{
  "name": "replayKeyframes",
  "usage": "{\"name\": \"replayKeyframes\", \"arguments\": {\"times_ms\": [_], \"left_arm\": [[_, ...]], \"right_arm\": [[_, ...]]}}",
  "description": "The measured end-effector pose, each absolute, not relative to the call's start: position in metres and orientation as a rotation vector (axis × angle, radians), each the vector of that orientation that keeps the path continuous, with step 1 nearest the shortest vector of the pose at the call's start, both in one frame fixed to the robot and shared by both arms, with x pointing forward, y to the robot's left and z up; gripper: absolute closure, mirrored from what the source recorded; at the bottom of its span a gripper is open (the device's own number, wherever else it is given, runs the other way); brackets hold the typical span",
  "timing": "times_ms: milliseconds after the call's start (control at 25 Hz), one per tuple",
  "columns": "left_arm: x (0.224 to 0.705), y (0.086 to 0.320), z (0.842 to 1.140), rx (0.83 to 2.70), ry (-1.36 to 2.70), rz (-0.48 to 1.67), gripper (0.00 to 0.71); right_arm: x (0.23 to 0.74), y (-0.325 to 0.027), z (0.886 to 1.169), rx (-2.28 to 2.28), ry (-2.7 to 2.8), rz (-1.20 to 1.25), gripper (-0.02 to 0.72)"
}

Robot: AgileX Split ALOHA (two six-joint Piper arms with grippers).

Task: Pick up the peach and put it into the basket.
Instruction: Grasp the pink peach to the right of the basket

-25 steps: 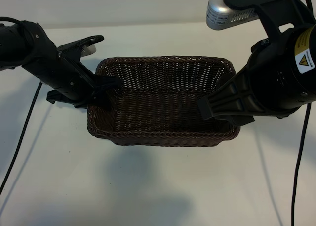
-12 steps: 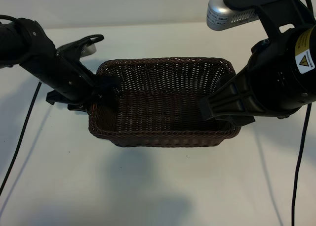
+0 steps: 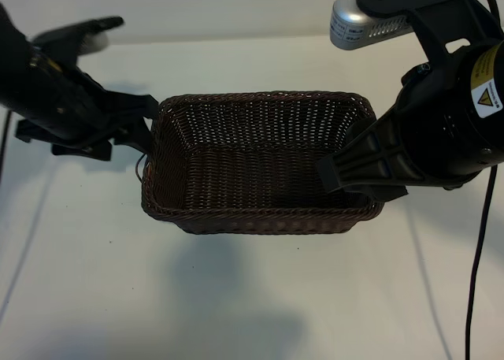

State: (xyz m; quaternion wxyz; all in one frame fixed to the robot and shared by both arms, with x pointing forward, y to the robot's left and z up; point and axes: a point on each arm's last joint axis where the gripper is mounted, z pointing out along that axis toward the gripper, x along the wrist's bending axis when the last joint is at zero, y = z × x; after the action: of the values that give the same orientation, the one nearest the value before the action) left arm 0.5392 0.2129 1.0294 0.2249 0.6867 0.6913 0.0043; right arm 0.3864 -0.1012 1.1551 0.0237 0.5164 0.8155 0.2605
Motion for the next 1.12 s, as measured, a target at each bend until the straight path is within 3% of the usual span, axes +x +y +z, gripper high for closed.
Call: {"name": "replayKeyframes", "arguments": {"times_ms": [440,680,880,1120], "left_arm": [[0.494,0.209,1.092,1.827,1.77,0.082,0.171],[0.482,0.191,1.096,1.881,1.727,0.065,0.171],[0.478,0.188,1.098,1.895,1.743,0.038,0.171],[0.477,0.185,1.122,1.911,1.708,0.032,0.169]], "right_arm": [[0.386,-0.101,1.155,1.598,2.524,0.805,0.183],[0.386,-0.101,1.155,1.599,2.525,0.803,0.183],[0.386,-0.101,1.155,1.599,2.526,0.8,0.183],[0.386,-0.102,1.154,1.602,2.531,0.781,0.183]]}}
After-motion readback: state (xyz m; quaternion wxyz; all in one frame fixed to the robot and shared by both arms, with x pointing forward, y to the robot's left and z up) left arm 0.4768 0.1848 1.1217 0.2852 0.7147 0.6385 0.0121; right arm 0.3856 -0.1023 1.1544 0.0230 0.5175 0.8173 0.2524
